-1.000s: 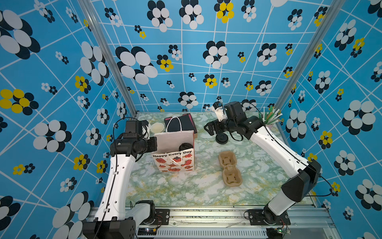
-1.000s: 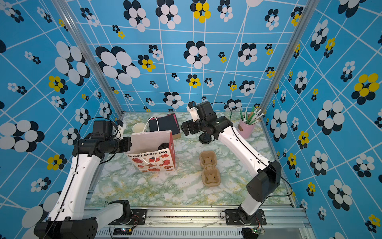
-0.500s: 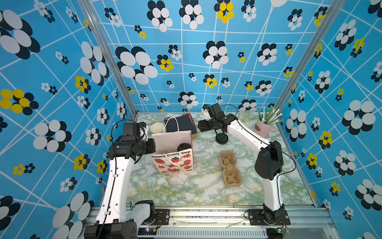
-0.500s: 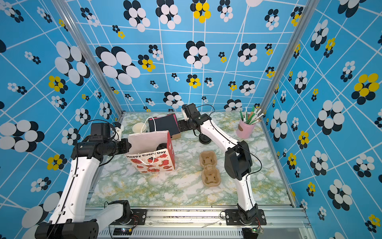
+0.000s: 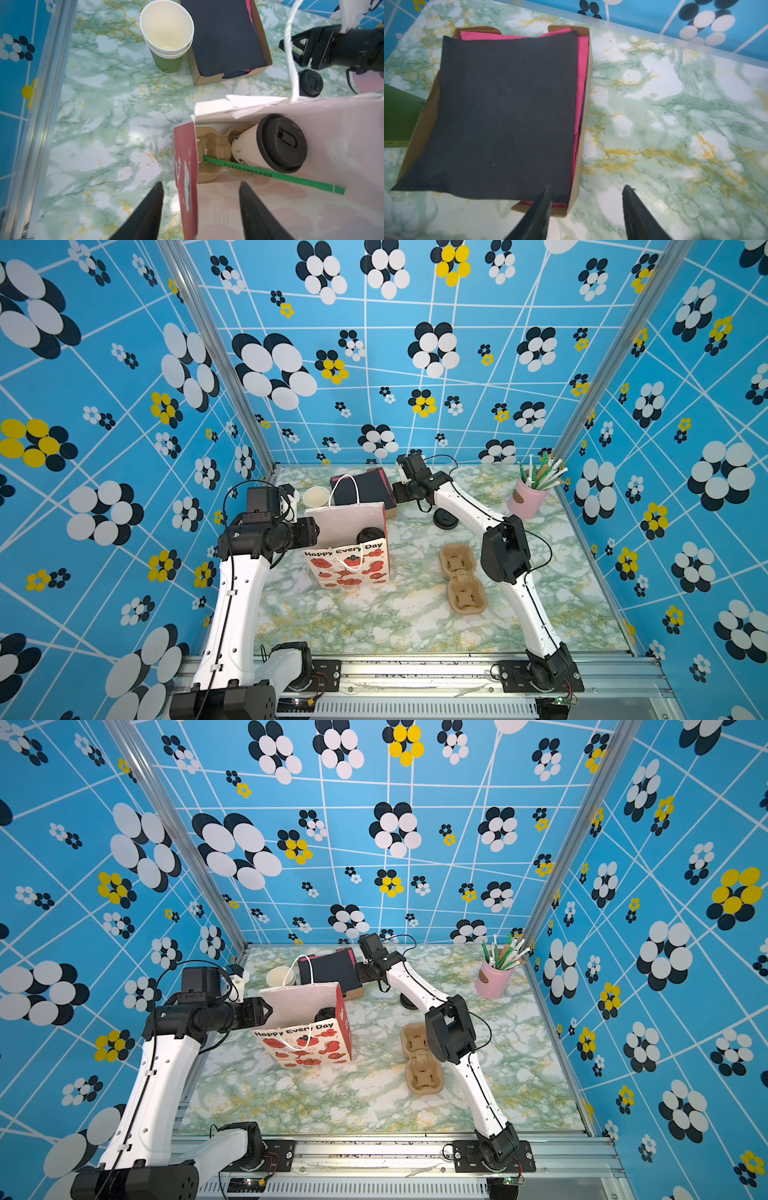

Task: Pack a coffee takeout order
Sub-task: Move the napkin box to the top-center of the table.

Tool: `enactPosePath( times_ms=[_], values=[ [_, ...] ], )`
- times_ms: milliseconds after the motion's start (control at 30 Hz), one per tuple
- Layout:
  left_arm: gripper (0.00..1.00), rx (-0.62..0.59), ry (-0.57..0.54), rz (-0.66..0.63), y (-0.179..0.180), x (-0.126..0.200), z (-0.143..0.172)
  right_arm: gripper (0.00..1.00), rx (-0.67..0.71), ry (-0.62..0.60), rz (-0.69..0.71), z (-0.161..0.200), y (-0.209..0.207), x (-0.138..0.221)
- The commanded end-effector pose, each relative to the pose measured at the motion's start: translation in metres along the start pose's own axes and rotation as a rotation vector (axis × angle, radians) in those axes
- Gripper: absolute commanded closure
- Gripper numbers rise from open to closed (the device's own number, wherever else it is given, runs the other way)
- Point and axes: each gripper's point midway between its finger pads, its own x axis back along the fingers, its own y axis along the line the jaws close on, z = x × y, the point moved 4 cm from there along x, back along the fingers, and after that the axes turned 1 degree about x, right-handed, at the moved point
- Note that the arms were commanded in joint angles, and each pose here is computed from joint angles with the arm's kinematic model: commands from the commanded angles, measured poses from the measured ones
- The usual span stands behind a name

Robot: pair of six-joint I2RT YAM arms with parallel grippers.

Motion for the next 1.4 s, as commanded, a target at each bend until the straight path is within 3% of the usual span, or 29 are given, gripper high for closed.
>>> enactPosePath(
  times_ms=[0,100,267,633,1367],
  values=[
    [0.27,-0.024,-0.046,-0.003,-0.002,0.018,-0.007,0.48,-0.009,-0.023,0.02,-0.005,-0.005,-0.016],
    [0.16,-0.031,-0.066,-0.01,-0.003,0.024,-0.008,0.54,-0.008,-0.024,0.041,-0.002,-0.007,-0.031],
    [0.09,-0.037,-0.084,-0.007,-0.005,0.03,-0.01,0.67,-0.007,-0.034,0.071,-0.001,-0.01,-0.048],
    [0.08,-0.038,-0.088,0.003,-0.006,0.031,-0.009,1.0,0.009,-0.042,0.156,0.004,-0.022,-0.063],
    [0.07,-0.026,-0.099,0.052,-0.011,0.026,-0.011,1.0,0.008,-0.031,0.367,-0.017,-0.13,-0.021]
  ],
)
